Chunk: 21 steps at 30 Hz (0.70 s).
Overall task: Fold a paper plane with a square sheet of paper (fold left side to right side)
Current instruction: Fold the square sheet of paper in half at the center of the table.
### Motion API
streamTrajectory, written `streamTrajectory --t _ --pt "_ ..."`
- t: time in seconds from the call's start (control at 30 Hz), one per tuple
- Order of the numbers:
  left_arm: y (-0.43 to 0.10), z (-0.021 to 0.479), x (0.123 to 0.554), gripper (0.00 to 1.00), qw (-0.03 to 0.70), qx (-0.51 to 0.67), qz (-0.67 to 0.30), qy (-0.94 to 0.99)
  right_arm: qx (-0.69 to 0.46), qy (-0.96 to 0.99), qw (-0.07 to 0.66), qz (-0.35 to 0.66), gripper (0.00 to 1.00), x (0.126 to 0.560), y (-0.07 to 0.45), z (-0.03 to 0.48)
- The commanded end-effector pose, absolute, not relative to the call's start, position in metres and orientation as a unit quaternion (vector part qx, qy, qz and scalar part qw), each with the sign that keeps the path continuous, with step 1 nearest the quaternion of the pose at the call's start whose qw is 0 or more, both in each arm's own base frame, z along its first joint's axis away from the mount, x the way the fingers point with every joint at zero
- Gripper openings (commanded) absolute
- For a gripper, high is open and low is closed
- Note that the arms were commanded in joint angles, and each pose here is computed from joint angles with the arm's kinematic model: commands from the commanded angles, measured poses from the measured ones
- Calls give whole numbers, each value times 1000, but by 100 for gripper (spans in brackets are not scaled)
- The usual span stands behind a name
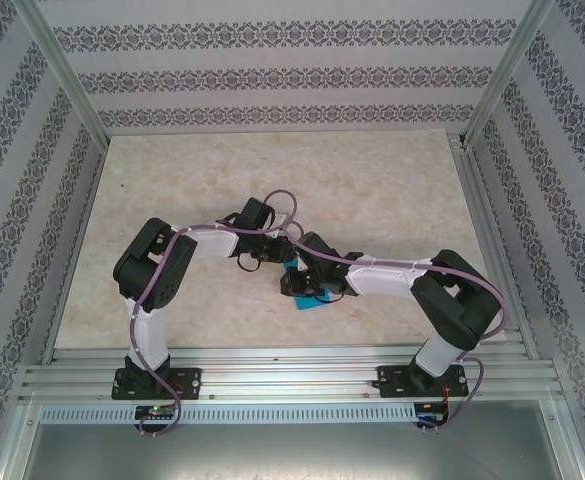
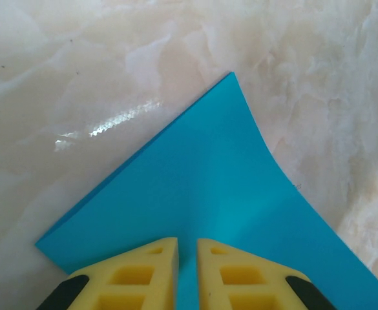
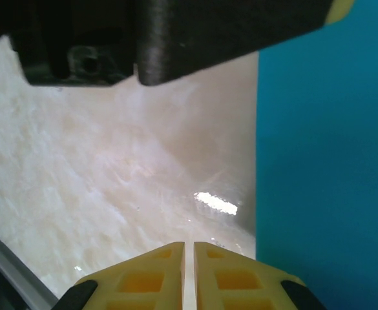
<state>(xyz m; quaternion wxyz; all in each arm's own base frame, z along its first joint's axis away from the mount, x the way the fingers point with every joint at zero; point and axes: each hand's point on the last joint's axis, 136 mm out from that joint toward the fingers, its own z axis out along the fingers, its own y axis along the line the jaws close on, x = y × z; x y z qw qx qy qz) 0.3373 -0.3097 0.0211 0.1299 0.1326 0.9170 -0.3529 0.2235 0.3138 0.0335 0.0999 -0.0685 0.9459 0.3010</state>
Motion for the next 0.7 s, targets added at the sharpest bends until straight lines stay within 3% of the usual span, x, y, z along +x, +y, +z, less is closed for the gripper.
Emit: streamTrajectory --t 0.0,0.67 --pt "-287 -19 324 17 104 125 -290 943 -70 955 93 273 13 222 309 24" --pt "-284 -22 326 17 105 130 -274 947 -74 967 50 238 13 187 296 1"
